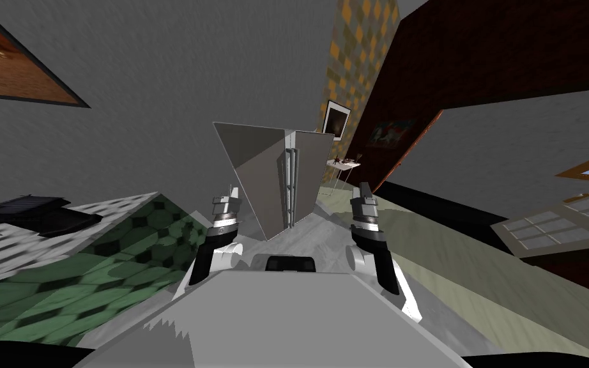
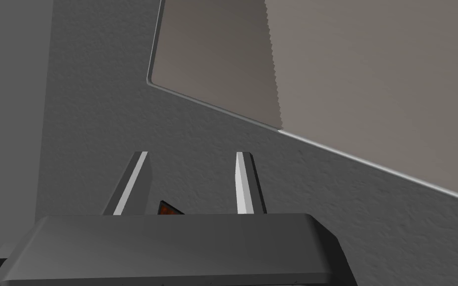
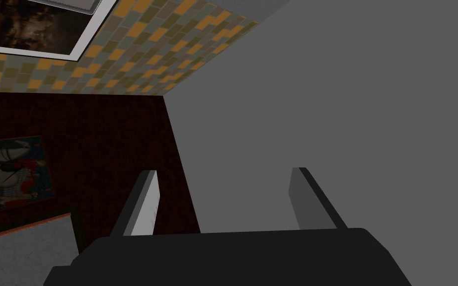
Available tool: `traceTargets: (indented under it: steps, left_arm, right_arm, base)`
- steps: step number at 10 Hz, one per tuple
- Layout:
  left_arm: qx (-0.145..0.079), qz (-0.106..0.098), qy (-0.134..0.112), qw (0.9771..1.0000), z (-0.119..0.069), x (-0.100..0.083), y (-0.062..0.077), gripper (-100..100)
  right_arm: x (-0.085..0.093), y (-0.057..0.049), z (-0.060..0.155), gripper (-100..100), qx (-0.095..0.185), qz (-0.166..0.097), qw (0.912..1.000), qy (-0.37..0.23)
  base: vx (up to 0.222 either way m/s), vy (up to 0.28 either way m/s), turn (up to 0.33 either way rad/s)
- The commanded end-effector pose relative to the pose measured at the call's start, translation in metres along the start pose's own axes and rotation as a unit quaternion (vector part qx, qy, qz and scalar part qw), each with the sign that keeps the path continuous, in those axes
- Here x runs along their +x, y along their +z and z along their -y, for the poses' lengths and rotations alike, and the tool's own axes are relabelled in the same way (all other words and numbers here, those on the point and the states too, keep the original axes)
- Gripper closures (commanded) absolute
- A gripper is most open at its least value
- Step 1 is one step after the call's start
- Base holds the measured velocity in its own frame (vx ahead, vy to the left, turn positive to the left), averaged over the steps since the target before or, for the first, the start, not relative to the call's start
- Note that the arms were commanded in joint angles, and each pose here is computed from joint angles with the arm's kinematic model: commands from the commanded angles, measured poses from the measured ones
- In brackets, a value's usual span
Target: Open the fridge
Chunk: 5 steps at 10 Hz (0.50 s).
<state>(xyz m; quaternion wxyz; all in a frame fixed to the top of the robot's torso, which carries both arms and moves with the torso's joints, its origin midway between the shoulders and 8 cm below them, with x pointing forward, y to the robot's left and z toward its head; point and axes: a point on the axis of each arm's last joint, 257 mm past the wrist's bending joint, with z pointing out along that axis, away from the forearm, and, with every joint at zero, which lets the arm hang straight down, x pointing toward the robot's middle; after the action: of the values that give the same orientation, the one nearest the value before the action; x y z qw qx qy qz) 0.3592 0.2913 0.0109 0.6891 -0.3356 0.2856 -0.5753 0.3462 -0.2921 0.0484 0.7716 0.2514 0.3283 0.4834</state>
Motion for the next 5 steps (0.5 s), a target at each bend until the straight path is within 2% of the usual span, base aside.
traceTargets:
  steps: [1, 4, 5]
  left_arm:
    - [0.000, 0.000, 0.000, 1.0000, 0.0000, 0.0000, 0.0000, 0]
    - [0.000, 0.000, 0.000, 1.0000, 0.0001, 0.0000, 0.0000, 0]
    - [-0.006, -0.022, 0.011, 0.9997, -0.0033, 0.0050, 0.0082, -100]
  right_arm:
    - [0.0000, 0.0000, 0.0000, 0, 0.000, 0.000, 1.0000, 0.000]
    - [0.0000, 0.0000, -0.0001, 0, 0.000, 0.000, 1.0000, 0.000]
    - [0.0000, 0.0000, -0.0001, 0, 0.000, 0.000, 1.0000, 0.000]
  base:
    - [0.000, 0.000, 0.000]
    - [0.000, 0.000, 0.000]
    - [0.034, -0.041, 0.026]
